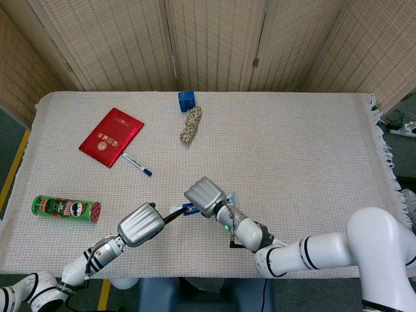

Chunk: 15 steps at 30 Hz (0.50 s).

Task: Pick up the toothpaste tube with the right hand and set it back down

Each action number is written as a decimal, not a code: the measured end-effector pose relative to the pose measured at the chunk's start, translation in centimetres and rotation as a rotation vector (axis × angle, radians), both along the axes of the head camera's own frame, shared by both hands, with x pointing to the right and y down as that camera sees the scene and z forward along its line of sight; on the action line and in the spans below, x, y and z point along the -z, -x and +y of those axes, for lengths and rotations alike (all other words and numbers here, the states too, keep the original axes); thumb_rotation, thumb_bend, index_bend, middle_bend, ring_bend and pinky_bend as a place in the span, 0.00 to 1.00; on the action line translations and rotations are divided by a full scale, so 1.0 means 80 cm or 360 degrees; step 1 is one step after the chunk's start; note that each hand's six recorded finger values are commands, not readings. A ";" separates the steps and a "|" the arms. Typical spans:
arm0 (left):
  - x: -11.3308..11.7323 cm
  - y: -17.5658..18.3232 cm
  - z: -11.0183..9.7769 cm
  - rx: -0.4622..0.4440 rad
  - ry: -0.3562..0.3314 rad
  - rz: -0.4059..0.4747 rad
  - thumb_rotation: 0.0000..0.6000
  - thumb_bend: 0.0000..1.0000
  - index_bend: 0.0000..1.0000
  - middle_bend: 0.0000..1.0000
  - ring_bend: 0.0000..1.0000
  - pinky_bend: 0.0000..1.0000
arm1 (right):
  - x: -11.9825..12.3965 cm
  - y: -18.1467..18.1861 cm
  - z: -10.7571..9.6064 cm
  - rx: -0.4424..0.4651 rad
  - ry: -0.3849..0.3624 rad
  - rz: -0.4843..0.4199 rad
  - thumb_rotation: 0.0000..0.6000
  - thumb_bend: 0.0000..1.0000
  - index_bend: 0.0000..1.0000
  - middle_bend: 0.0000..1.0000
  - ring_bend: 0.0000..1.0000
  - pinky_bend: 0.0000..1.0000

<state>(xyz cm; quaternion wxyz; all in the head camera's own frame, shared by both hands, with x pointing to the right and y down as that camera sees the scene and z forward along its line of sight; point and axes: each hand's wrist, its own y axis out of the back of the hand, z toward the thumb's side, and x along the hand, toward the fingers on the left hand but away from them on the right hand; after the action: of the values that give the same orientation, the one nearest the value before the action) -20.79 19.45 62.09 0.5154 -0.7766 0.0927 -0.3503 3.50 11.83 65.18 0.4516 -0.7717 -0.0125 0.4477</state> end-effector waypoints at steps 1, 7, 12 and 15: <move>-0.002 -0.001 0.000 0.0003 0.0006 -0.0011 1.00 0.67 0.07 0.88 0.86 0.69 | 0.000 0.000 0.000 -0.0002 0.0000 0.0000 1.00 0.81 0.65 0.56 0.67 0.66; -0.007 0.000 0.001 0.0019 0.0011 -0.0048 1.00 0.67 0.08 0.88 0.85 0.69 | -0.001 -0.004 -0.003 -0.0012 -0.0001 0.0002 1.00 0.81 0.65 0.56 0.67 0.66; -0.009 0.012 0.001 0.0043 0.0008 -0.0083 1.00 0.67 0.09 0.88 0.85 0.69 | 0.000 -0.008 -0.004 -0.0017 0.0003 -0.0003 1.00 0.81 0.65 0.56 0.67 0.66; -0.011 0.018 0.002 0.0053 0.0015 -0.0105 1.00 0.67 0.09 0.88 0.85 0.69 | 0.002 -0.009 -0.004 -0.0023 0.0005 -0.0013 1.00 0.81 0.65 0.57 0.67 0.66</move>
<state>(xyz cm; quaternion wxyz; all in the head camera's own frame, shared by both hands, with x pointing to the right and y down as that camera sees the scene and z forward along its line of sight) -22.22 19.60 63.00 0.5087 -0.7654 0.0868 -0.3846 4.20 11.49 65.02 0.4471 -0.7740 -0.0191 0.4479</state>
